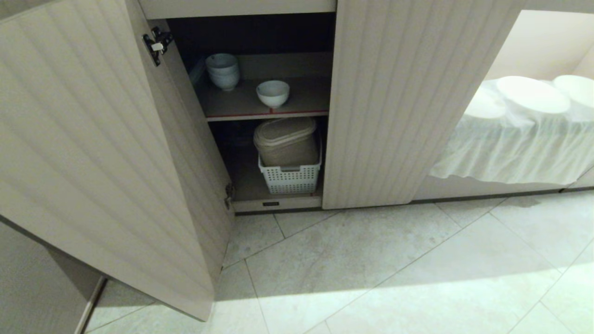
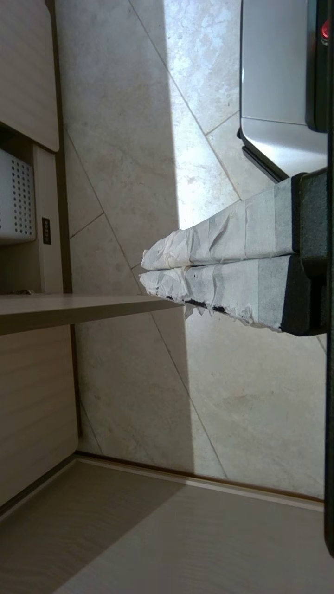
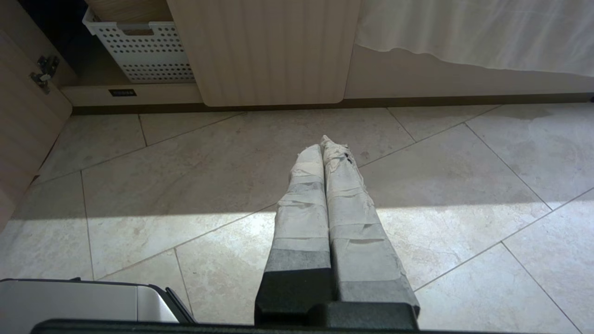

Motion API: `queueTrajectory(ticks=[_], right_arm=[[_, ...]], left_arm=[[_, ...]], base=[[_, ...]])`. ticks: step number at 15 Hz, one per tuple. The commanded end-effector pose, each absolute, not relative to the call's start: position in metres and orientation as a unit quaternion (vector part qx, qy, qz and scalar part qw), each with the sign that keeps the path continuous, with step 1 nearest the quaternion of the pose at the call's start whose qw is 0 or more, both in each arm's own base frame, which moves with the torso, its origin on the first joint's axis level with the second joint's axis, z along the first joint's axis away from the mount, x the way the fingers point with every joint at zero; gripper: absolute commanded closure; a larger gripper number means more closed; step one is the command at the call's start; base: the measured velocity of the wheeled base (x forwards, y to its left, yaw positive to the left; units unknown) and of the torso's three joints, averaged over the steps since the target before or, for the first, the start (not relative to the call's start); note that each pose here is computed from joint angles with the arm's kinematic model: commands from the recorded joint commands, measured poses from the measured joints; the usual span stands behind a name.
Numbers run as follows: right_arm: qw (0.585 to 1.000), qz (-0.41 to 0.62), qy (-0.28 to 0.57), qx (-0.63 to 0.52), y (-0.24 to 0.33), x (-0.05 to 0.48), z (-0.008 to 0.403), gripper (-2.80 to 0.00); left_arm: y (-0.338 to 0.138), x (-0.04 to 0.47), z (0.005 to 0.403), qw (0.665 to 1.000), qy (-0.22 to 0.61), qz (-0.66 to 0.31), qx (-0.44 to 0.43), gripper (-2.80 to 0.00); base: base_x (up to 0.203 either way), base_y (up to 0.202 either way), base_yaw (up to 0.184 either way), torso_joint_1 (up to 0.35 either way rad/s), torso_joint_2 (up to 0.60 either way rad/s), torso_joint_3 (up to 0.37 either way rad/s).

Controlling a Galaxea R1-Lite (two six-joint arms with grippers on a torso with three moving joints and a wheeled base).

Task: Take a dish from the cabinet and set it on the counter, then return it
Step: Take the bowl from the cabinet

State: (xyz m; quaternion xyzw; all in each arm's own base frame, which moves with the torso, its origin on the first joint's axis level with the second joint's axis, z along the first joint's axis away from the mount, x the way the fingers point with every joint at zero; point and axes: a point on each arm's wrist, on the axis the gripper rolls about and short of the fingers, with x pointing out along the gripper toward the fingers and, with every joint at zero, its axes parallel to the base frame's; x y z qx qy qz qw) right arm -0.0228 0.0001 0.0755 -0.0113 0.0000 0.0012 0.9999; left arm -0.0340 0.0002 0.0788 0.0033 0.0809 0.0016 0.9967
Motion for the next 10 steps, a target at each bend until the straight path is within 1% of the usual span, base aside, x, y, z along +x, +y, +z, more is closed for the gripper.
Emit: queueTrajectory(ticks=[1,10], right_arm=[[1.000,0.002,0.000,-0.010,0.0001,-0.0228,0.0755,0.00],[1.000,0.001,0.000,-0.005,0.0000,-0.0228,0.0755,0.00]], left_arm=[[0.0002,-0.0341,0.0787,0.997,0.081,0.002,0.003,0.00],[0.0002,-0.0341,0.0787,0.997,0.081,0.002,0.003,0.00]], base=[[0.000,0.000,0.000,0.000,0.00,0.000],[0.000,0.000,0.000,0.000,0.00,0.000]])
